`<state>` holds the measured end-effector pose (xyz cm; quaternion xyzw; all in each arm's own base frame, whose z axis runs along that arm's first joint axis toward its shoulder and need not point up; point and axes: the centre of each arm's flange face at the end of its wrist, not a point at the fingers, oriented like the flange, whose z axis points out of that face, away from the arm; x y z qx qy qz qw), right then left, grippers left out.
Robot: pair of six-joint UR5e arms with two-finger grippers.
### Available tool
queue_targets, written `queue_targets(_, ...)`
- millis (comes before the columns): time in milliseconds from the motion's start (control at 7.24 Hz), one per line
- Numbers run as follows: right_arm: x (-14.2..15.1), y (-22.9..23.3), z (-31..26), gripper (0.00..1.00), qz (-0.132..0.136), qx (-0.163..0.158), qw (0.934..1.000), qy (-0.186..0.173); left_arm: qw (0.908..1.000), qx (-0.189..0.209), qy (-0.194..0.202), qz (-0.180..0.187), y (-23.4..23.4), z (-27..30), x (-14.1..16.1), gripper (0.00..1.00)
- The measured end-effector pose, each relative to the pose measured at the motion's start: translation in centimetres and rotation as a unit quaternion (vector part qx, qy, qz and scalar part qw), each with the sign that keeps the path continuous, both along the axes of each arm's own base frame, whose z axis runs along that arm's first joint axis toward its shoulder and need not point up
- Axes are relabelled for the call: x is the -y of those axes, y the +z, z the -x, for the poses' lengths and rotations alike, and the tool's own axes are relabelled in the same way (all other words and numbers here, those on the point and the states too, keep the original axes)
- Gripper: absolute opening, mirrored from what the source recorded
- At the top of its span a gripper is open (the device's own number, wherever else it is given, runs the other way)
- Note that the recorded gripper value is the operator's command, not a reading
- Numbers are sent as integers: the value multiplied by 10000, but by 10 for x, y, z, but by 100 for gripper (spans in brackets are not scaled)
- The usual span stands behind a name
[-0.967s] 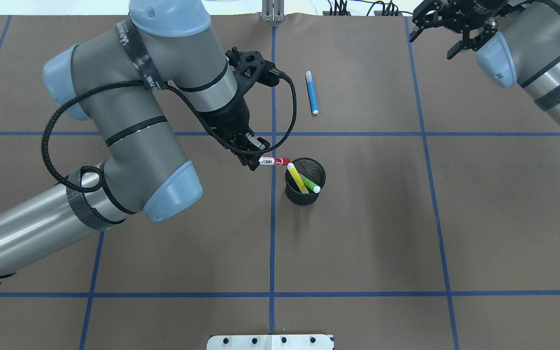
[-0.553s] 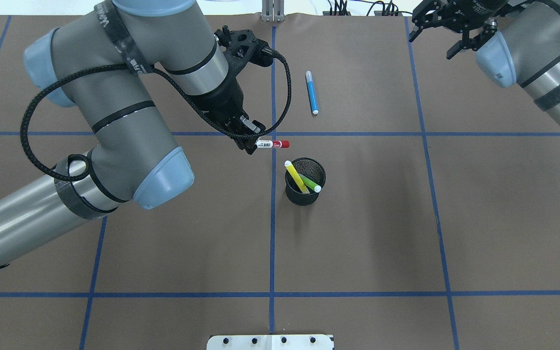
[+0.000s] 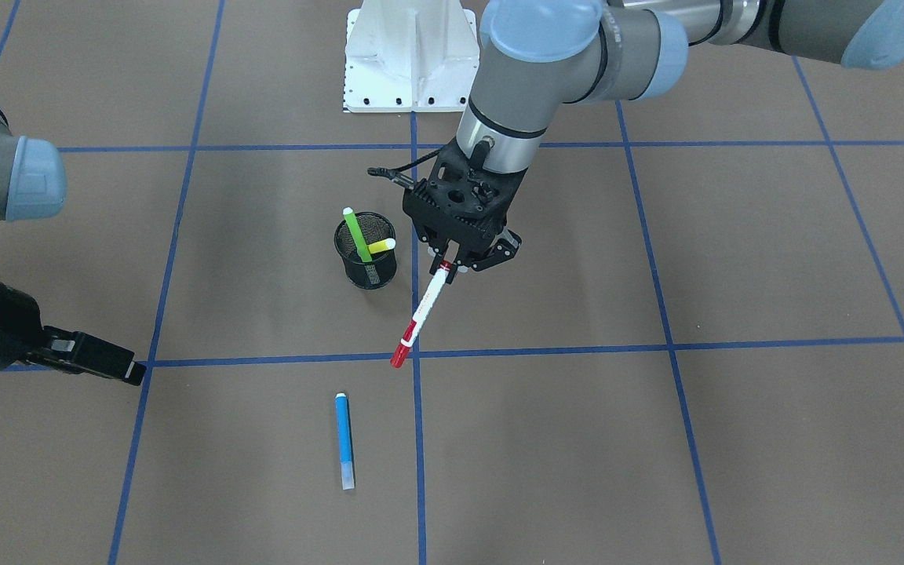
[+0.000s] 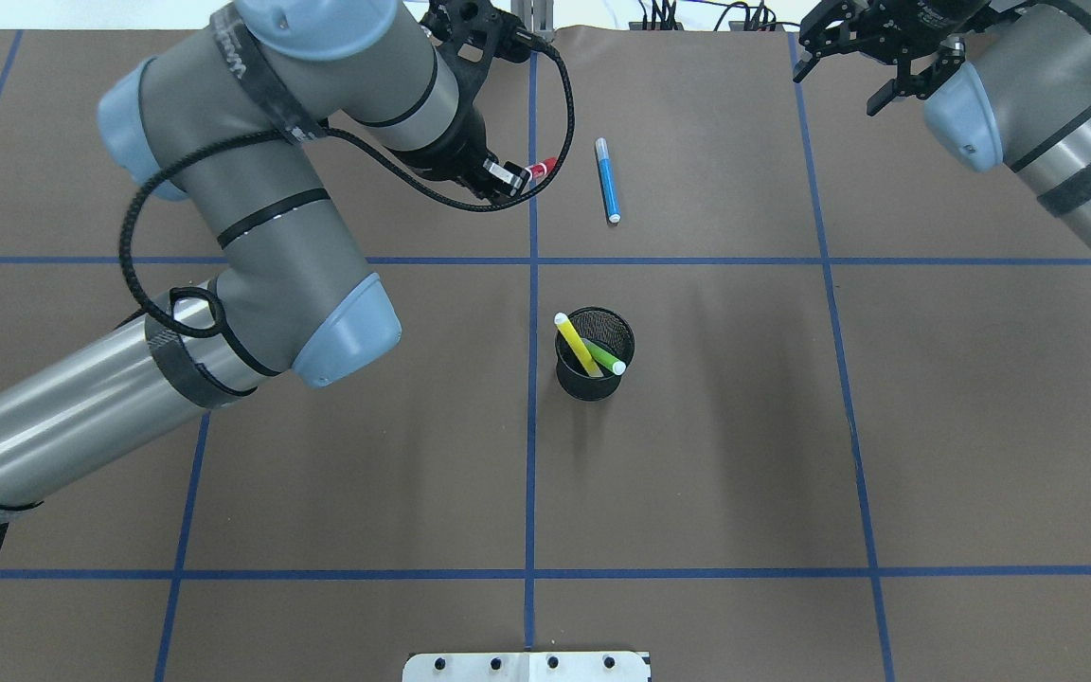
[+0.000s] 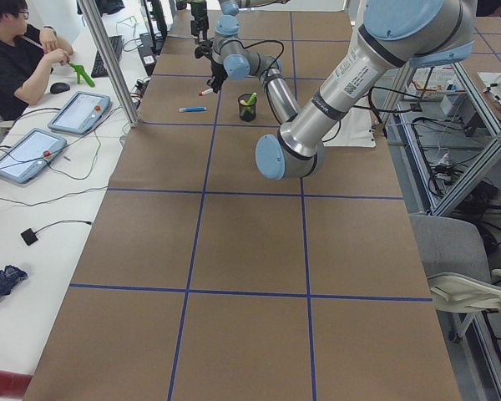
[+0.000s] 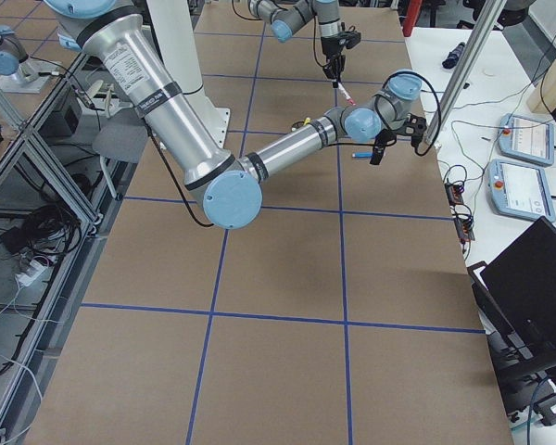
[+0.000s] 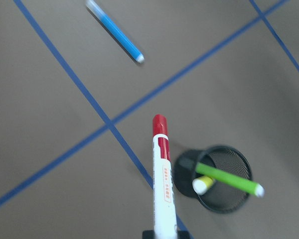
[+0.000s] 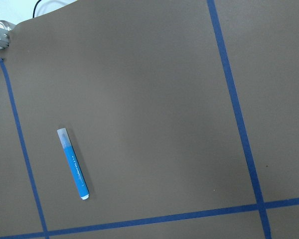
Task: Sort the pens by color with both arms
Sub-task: 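Carry the white marker beside the blue marker and lower it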
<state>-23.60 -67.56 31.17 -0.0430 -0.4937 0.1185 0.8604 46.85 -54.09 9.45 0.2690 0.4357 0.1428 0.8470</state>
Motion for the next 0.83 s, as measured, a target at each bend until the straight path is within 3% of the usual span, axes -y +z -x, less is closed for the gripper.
queue_targets(415,0,5,1,100,-38,-26,10000,-38,9926,34,-1201,182,-3,-51,-5,0)
queue_targets(829,0,6,1,100,-96,-33,9999,-71,9819,273,-1842,343,4,-101,-2,0)
